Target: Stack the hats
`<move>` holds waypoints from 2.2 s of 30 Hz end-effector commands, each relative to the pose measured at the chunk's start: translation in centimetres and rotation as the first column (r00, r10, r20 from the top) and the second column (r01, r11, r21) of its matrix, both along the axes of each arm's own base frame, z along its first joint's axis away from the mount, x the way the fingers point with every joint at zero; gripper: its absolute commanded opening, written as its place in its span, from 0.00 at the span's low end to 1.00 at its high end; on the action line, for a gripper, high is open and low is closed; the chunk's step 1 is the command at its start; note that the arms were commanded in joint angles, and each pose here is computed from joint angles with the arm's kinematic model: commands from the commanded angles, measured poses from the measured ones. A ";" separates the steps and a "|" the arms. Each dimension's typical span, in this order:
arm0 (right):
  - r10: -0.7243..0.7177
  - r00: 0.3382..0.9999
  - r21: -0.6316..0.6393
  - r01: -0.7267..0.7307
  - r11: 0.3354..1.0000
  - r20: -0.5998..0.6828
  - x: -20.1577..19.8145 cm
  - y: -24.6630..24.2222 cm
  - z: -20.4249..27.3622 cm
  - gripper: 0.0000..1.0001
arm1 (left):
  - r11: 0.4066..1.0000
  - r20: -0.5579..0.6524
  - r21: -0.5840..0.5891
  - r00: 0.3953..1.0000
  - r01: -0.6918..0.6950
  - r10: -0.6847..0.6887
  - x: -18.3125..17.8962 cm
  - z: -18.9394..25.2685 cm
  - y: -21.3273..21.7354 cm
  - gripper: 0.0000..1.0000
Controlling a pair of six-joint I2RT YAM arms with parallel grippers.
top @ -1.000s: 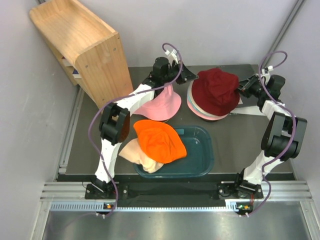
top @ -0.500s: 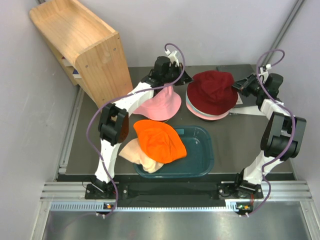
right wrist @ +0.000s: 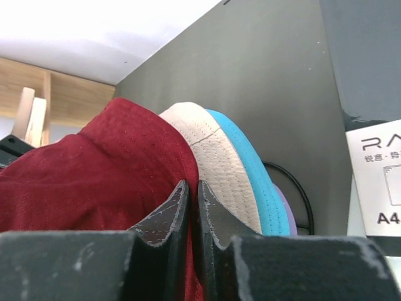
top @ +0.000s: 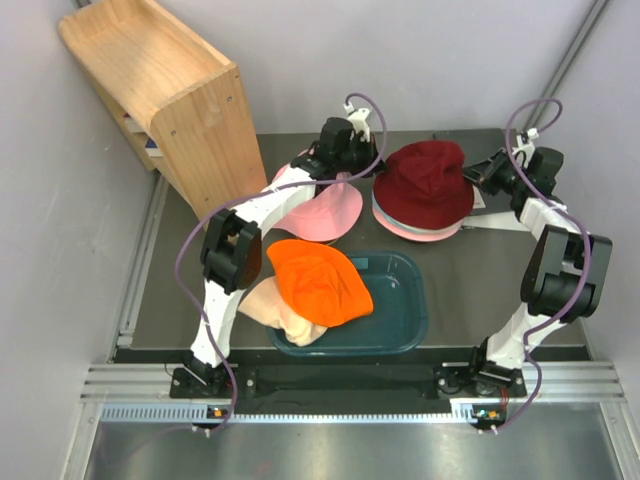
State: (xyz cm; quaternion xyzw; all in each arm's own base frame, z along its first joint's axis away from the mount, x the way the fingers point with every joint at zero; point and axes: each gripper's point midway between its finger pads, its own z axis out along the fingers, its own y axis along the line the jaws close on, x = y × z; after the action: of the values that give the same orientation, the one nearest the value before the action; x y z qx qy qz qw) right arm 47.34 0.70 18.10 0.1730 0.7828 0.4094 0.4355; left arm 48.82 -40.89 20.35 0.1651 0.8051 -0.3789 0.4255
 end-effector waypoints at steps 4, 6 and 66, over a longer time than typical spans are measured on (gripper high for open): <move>-0.074 0.997 -0.115 0.073 0.991 -0.012 -1.0 -1.9 -0.2 0.25 | 0.994 -0.069 0.102 0.996 -0.042 0.049 -1.5 -1.3 1.5 0.00; -0.091 0.996 -0.134 0.088 0.987 -0.017 -1.1 -2.3 0.3 0.41 | 0.994 -0.058 0.090 0.996 -0.067 0.072 -1.4 -0.1 1.8 0.03; -0.371 0.900 -0.133 0.406 0.904 0.230 -1.8 -5.6 17.0 0.66 | 0.631 -0.066 0.559 0.730 -0.537 0.680 -28.0 -5.6 21.6 0.59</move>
State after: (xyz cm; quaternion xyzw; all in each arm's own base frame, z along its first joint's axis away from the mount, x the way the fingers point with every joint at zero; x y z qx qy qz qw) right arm 46.90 -5.80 31.64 0.2762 0.7348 0.2610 0.5619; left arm 20.49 -18.92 15.97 -0.0538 0.9335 -0.0041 0.3544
